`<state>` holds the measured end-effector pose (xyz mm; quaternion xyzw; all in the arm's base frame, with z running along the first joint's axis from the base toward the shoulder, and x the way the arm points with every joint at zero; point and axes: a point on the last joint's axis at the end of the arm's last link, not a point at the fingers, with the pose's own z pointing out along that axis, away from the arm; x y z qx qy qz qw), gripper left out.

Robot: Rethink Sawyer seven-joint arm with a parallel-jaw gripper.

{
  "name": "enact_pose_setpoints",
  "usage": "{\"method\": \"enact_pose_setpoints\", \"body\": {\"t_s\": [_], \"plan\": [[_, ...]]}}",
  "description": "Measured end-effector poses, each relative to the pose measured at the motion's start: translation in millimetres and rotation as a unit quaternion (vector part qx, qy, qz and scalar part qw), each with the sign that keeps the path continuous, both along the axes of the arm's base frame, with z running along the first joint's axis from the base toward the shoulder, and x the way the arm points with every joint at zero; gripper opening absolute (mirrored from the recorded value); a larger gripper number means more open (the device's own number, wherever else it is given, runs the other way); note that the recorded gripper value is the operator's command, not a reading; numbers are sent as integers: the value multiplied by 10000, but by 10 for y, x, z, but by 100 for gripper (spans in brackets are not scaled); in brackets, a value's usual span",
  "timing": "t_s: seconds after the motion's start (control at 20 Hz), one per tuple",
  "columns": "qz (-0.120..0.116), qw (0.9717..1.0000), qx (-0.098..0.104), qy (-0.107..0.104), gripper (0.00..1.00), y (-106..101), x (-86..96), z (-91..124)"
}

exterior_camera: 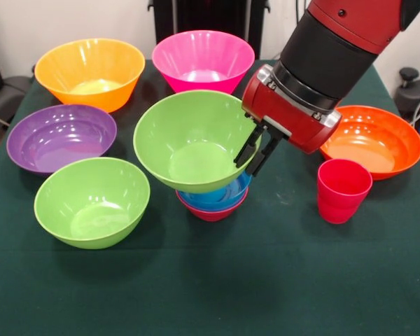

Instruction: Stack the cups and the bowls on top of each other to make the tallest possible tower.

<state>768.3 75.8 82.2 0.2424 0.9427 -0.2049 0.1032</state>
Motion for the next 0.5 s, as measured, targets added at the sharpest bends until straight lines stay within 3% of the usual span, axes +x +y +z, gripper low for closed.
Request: {"method": "enact_pose_setpoints", "body": {"t_s": [0.5], "plan": [[-9,10000,1,31,0,8,-33,-11]]}}
